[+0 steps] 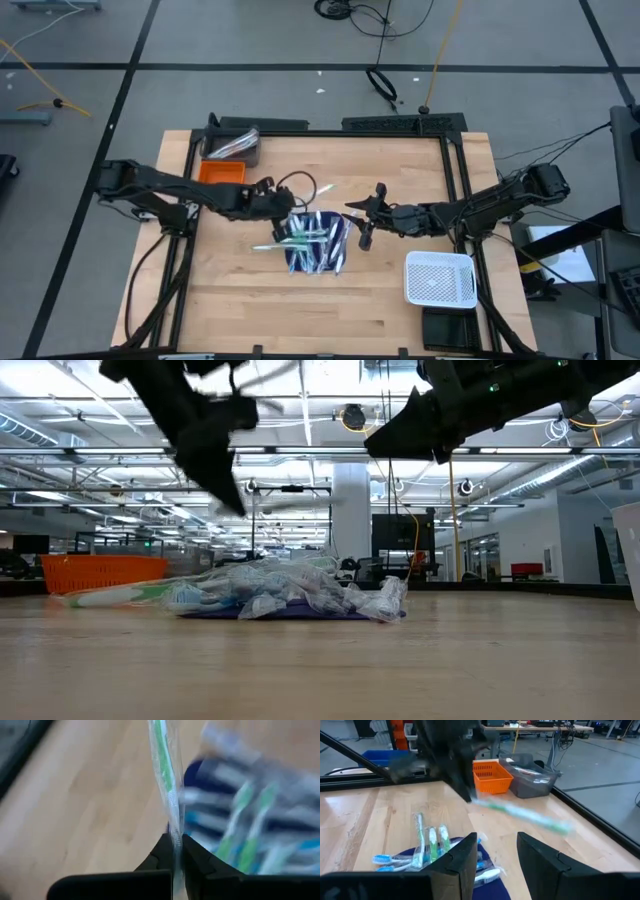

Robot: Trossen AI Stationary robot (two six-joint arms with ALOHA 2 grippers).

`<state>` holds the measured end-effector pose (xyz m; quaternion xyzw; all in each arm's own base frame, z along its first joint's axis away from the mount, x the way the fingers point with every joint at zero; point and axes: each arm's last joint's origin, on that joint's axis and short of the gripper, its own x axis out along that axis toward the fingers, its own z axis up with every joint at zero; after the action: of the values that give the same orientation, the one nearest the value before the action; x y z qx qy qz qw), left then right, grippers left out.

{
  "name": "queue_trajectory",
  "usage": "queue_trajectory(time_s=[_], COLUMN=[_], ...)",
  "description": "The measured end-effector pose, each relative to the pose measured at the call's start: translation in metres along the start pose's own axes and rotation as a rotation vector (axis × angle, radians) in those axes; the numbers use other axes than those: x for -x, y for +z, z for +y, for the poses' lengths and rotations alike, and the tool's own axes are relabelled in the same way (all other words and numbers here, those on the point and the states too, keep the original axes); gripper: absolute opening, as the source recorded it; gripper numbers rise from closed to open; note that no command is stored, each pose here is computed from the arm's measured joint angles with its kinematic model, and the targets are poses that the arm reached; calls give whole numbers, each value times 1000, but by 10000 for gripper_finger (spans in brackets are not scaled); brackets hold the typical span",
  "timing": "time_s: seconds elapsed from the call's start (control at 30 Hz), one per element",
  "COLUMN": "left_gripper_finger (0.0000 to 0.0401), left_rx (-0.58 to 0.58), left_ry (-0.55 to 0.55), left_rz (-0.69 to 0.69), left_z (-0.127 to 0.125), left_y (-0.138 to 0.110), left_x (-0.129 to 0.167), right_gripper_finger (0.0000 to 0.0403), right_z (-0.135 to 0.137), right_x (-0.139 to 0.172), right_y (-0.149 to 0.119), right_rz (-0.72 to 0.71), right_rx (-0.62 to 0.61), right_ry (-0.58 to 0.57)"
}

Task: Pick & Place Toothbrushes
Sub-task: Put the green toothbrush into the black bin

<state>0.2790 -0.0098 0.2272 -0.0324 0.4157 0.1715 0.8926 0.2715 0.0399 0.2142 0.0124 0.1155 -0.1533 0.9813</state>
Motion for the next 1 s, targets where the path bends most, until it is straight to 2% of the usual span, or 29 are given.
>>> queue_trajectory(time_s=[0.2, 0.37, 0.5, 0.67, 0.83, 1.0], left_gripper_finger=[4, 4, 4, 4, 4, 3], left_rx=[-86, -152, -171, -180, -180, -177], left_ry=[-105, -138, -143, -144, -147, -145], left_rz=[-306, -441, -472, -481, -486, -495], left_z=[-17, -30, -36, -40, -44, -46], left_y=[24, 34, 36, 37, 37, 37], left_x=[25, 29, 24, 16, 9, 6], right_gripper_finger=[130, 130, 130, 130, 130, 130], right_z=[0, -1, -2, -5, -5, -8], right_x=[0, -1, -2, -3, -3, -4], right_y=[0, 4, 11, 17, 22, 23], right_rz=[3, -35, -92, -148, -192, -199], right_rx=[-4, -26, -40, -59, -72, -78], right_ry=[22, 25, 70, 63, 168, 170])
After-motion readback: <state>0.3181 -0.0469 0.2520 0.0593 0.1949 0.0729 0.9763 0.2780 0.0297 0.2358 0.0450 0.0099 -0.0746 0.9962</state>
